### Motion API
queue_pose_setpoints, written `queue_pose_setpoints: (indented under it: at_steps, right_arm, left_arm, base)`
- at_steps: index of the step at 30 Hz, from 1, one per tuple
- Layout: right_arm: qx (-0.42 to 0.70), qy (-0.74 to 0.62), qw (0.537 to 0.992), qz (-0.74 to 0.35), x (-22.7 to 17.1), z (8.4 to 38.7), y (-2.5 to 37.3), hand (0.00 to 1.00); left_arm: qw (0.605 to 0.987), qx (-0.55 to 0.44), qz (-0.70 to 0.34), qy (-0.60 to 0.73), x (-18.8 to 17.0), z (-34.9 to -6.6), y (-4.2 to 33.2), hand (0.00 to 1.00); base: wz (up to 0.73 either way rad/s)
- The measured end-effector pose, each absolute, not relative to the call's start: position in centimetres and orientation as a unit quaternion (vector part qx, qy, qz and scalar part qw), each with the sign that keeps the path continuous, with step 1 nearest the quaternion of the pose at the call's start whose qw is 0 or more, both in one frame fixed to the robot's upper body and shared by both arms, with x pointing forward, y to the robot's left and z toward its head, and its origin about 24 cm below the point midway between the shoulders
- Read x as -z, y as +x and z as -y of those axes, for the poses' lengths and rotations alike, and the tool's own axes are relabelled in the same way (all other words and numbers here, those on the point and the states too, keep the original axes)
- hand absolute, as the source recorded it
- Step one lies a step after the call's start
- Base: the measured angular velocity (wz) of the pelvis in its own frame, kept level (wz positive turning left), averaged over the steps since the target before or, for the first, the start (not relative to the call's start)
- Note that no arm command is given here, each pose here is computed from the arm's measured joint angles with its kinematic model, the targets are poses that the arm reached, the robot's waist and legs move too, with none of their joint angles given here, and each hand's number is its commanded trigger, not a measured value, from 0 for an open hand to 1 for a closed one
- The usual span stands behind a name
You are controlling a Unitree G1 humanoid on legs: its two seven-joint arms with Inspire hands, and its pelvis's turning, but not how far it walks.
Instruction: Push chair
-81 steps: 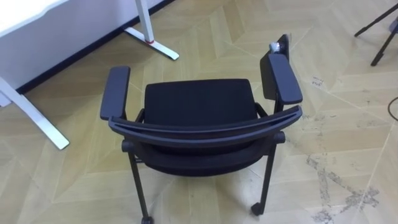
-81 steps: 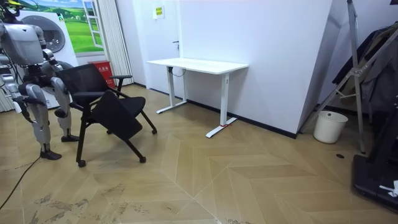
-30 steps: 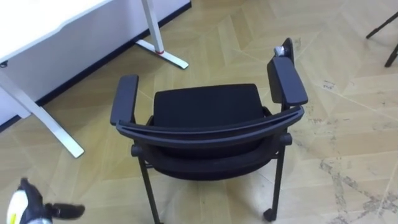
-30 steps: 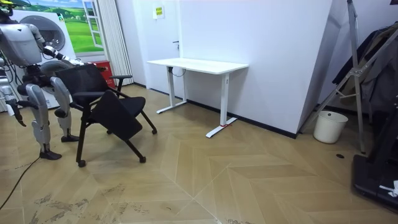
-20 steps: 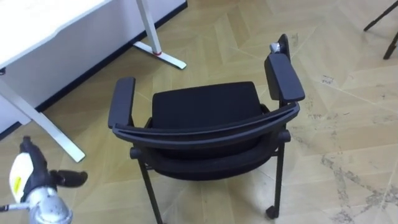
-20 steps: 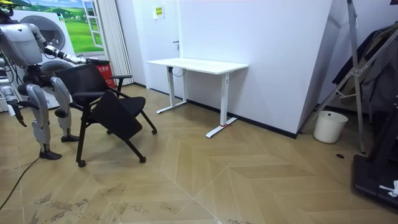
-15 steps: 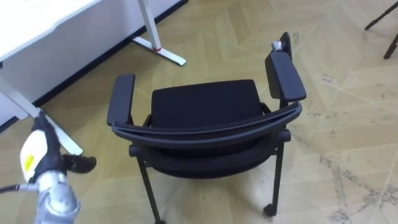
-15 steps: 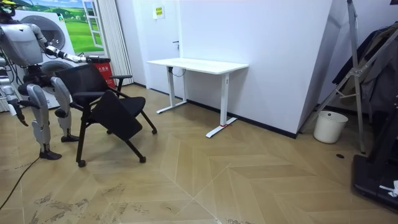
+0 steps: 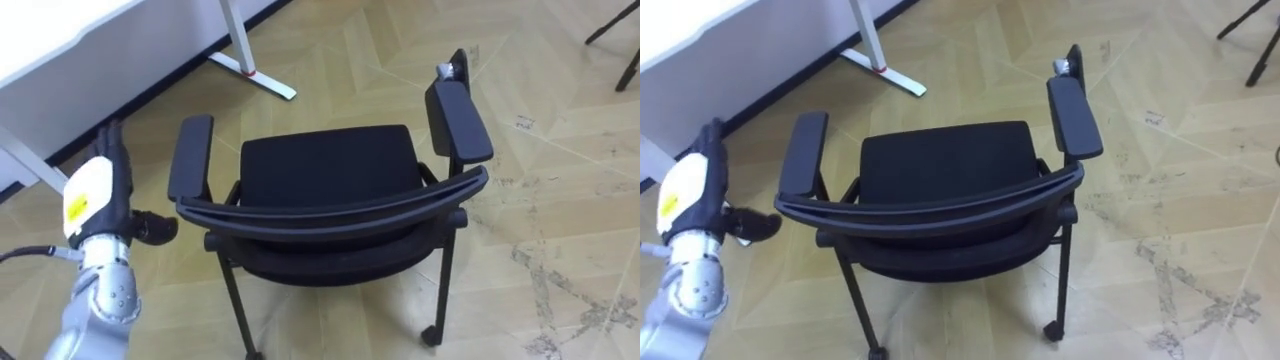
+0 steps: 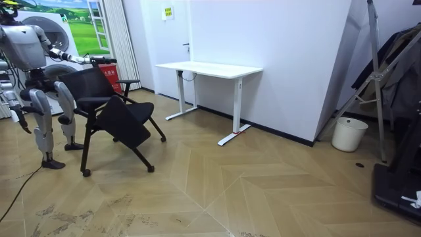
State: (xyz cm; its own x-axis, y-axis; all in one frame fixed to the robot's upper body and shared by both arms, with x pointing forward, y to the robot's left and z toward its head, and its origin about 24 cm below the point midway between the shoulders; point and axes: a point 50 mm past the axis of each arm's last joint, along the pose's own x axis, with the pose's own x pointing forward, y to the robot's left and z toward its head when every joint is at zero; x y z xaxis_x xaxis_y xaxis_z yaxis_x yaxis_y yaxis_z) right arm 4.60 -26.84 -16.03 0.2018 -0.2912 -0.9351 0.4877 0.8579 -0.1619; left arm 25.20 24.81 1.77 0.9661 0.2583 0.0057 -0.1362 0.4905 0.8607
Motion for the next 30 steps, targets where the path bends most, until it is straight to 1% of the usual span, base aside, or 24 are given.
queue_pose_setpoints:
  at_steps: [2,4,12,18,24,27,30]
  right_arm:
    - [0.246,0.080,0.773,-0.579,16.0,27.0,4.8,0.00]
    - [0.243,0.079,0.774,-0.579,15.9,27.1,4.7,0.00]
    - [0.247,0.070,0.774,-0.579,15.7,27.9,4.6,0.00]
    - [0.251,0.073,0.773,-0.578,15.5,28.4,4.7,0.00]
    - [0.250,0.077,0.764,-0.590,15.6,28.4,4.2,0.00]
    - [0.250,0.072,0.765,-0.589,15.4,28.8,4.5,0.00]
    - [0.253,0.072,0.764,-0.589,15.2,29.4,4.6,0.00]
  left_arm:
    - [0.851,-0.089,-0.031,0.516,-3.3,-24.5,25.6,0.00]
    - [0.846,-0.075,-0.024,0.528,-4.0,-24.4,25.8,0.00]
    - [0.833,-0.030,-0.014,0.552,-5.2,-24.0,26.0,0.00]
    - [0.819,0.007,-0.009,0.574,-7.4,-23.5,26.1,0.00]
    - [0.812,0.056,-0.049,0.579,-8.3,-23.1,26.0,0.00]
    - [0.804,0.087,-0.084,0.582,-8.4,-23.3,25.9,0.00]
    - [0.778,0.133,-0.124,0.601,-8.5,-23.4,25.7,0.00]
  base:
    - [-0.05]
    - [0.00]
    - [0.00]
    - [0.02]
    - [0.11]
    - [0.00]
    - [0.05]
